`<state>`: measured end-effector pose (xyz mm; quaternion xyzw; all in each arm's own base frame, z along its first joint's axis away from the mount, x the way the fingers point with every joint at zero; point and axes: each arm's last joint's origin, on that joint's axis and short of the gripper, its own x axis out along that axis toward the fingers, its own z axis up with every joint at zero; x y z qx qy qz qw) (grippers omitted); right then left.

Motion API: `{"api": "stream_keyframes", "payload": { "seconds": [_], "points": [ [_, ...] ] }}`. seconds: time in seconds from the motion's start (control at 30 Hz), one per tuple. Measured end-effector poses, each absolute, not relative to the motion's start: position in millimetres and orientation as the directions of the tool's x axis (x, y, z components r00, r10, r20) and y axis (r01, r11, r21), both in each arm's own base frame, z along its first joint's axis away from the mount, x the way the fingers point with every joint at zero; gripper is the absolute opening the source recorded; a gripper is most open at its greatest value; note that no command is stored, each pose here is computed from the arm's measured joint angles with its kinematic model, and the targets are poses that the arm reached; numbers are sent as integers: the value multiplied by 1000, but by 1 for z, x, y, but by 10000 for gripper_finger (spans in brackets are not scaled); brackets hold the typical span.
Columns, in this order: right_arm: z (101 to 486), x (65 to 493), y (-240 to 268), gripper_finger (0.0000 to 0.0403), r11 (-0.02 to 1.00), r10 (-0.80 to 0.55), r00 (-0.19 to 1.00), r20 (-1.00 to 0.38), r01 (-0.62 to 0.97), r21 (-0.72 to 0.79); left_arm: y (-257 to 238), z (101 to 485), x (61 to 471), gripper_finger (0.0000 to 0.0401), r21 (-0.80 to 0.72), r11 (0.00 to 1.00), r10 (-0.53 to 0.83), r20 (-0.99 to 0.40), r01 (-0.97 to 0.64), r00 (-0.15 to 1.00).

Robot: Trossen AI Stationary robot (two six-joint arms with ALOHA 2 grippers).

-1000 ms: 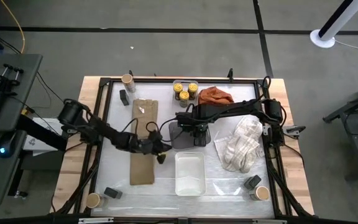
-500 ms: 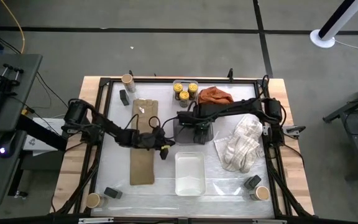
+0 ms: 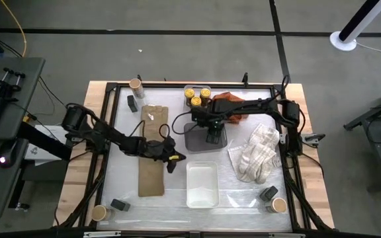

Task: Sort spices by type
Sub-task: Put the top right black seasoning bottle into the black bin, then put the bottom left black seasoning can into the black bin

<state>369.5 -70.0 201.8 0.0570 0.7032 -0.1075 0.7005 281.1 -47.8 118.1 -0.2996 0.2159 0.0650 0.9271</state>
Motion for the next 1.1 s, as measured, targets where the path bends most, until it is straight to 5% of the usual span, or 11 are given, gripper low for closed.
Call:
{"api": "stream_keyframes", "payload": {
  "seconds": [0.2,0.6,0.83,0.97,1.1],
  "points": [
    [202,369,-71,243,979,-42,-15,-999,200,-44,-37,145,270,0,-466,842,39,-450,-272,892],
    [245,356,-72,251,983,-115,121,-986,155,-96,-35,205,218,0,-390,877,46,-511,-279,858],
    [301,337,-73,252,950,-181,356,-917,303,-70,-88,264,183,0,-230,973,-192,-776,14,602],
    [331,324,-66,252,916,-202,473,-857,402,6,-125,310,164,3,-264,924,-368,-807,276,461],
    [351,315,-52,252,889,-203,559,-804,449,87,-149,331,155,33,-301,881,-432,-826,365,362]
  ]
}}
